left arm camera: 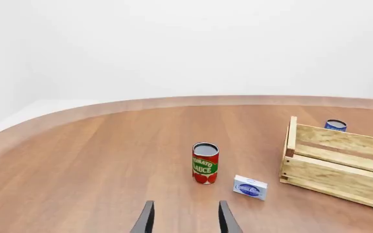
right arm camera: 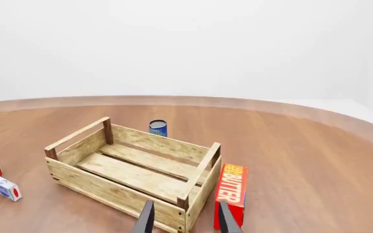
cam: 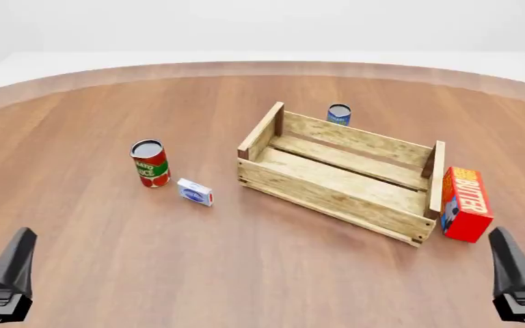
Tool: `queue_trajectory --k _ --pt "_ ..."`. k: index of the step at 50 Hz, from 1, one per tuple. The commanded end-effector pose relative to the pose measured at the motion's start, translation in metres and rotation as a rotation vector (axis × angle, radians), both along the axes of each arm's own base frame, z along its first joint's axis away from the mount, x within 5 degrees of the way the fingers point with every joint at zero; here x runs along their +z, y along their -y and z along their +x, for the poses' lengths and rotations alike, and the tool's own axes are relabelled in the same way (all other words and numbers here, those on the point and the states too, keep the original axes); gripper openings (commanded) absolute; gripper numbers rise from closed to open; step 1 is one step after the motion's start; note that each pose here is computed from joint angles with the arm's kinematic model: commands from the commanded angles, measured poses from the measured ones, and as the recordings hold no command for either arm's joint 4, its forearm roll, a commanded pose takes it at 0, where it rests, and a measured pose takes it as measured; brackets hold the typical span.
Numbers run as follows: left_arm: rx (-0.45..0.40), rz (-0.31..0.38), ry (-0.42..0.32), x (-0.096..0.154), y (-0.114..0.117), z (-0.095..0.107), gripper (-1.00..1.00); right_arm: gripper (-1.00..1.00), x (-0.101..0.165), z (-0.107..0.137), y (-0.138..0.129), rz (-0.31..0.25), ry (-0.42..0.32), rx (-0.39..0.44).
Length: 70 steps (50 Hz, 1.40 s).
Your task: Pick up the butter and put it in the tray.
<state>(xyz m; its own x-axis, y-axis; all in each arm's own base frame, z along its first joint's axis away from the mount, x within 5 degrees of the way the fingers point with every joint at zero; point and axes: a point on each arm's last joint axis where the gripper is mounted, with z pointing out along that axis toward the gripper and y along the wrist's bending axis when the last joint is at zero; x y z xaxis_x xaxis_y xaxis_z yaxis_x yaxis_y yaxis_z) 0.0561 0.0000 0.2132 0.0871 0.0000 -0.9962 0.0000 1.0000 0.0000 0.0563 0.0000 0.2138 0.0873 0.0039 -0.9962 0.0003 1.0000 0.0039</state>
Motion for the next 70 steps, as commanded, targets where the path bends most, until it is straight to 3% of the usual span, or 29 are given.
queue_trajectory --k 1,10,14,22,55,70 --pt "0.0 0.0 0.0 0.0 0.0 0.0 1.0 1.0 0.001 0.001 0.0 0.004 -0.003 -0.003" --pt "0.0 0.0 0.0 0.0 0.0 0.0 1.0 1.0 0.003 0.0 0.001 0.0 0.0 -0.013" --pt "0.0 0.0 0.0 0.0 0.0 0.0 1.0 1.0 0.001 0.004 0.003 -0.039 -0.022 -0.051" --pt "0.0 0.0 0.0 0.0 0.0 0.0 1.0 1.0 -0.001 0.008 0.004 -0.046 -0.041 -0.063" --pt "0.0 0.0 0.0 0.0 0.0 0.0 1.0 1.0 -0.006 0.031 0.013 -0.002 -0.135 -0.15" --pt "0.0 0.0 0.0 0.0 0.0 0.0 1.0 1.0 -0.009 0.045 0.02 -0.009 -0.167 -0.199"
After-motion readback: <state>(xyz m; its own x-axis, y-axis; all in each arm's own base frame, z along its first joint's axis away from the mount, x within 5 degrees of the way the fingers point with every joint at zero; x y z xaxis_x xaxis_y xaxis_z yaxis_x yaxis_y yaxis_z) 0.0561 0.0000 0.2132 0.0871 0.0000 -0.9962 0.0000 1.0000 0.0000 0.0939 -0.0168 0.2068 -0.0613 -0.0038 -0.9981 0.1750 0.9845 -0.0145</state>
